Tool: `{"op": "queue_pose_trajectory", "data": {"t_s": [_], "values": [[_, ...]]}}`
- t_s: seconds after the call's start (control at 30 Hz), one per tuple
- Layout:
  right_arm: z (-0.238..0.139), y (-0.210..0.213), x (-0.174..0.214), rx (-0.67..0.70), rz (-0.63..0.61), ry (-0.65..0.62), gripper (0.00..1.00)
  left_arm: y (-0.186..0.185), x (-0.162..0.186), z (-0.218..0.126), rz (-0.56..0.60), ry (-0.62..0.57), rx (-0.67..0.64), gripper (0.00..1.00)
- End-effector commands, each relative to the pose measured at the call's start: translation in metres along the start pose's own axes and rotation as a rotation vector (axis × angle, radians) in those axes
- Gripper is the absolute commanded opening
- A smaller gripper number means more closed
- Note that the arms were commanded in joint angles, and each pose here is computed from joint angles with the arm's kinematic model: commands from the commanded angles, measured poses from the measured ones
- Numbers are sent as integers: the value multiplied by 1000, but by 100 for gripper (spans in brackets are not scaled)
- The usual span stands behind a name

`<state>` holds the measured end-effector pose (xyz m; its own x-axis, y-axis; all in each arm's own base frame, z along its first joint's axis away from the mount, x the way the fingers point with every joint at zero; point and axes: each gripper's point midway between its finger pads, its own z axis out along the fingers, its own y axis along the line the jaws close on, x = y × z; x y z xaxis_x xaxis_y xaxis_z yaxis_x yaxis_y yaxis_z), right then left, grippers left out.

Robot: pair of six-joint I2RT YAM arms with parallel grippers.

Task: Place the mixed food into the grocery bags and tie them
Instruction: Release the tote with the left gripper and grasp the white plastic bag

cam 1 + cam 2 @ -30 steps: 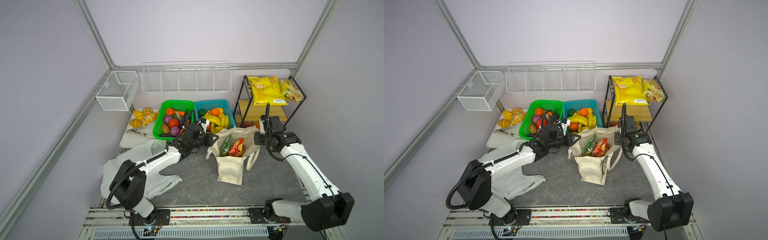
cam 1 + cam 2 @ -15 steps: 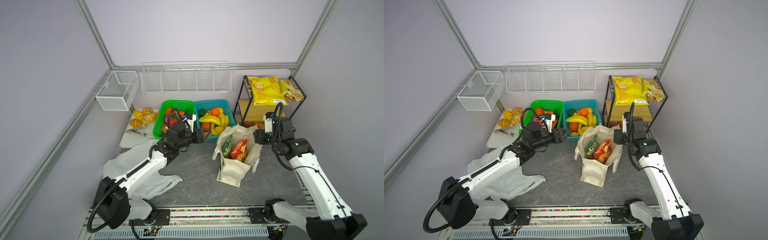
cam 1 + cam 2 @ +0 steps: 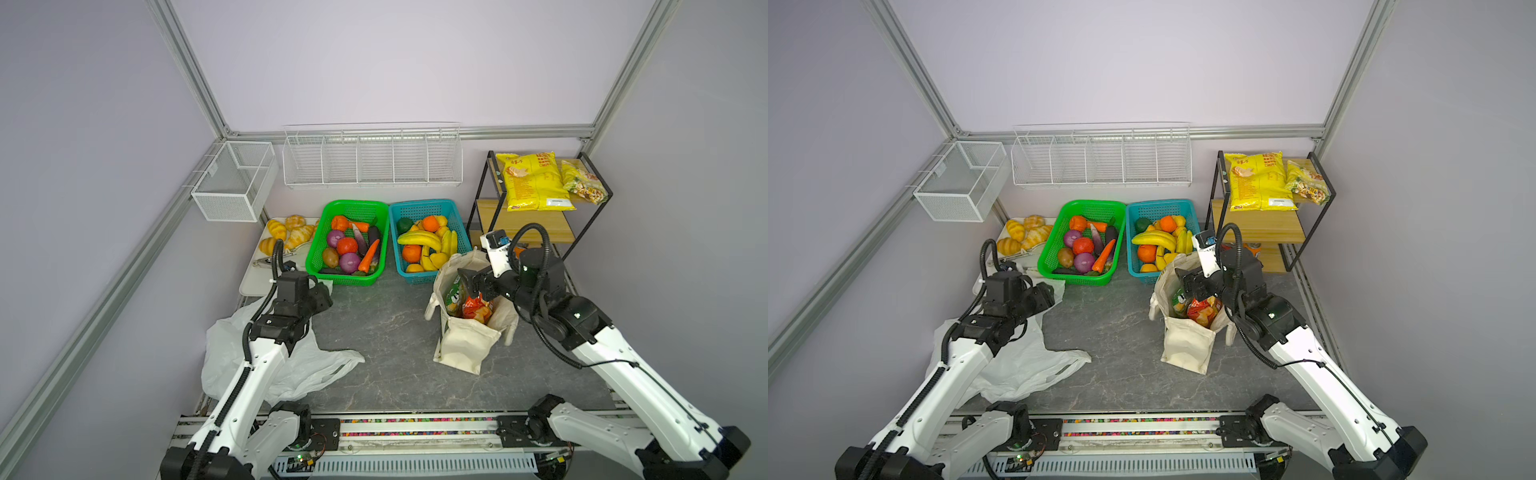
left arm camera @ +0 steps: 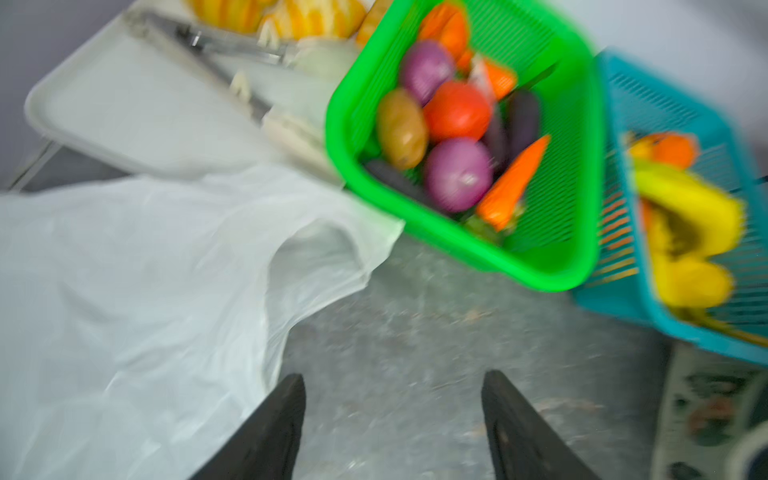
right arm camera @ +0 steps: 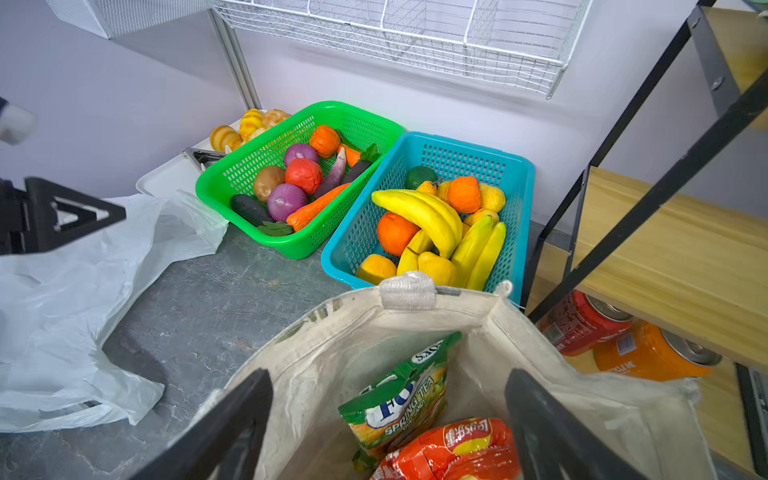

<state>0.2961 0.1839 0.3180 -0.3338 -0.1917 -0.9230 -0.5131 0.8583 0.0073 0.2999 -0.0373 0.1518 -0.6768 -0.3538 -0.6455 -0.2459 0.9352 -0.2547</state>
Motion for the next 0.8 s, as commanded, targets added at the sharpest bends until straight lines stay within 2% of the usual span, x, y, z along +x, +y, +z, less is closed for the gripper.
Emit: {"op": "queue_pose_trajectory", "data": {"t_s": [0.0,0.13,0.3,0.43,0.77], "values": [[-4,8,-18,-42,-19,-107,91,28,20,13,1,80,-147,69],[-3,10,-15,-52,-13,-102,91,50,19,28,-6,106,-307,69],[-4,12,-12,-70,-3,-116,92,54,22,55,-30,129,-352,69],[-4,14,-11,-81,-2,-107,91,62,22,69,-43,144,-380,63],[6,12,-7,-64,11,-64,92,66,22,83,-51,178,-347,21]]}}
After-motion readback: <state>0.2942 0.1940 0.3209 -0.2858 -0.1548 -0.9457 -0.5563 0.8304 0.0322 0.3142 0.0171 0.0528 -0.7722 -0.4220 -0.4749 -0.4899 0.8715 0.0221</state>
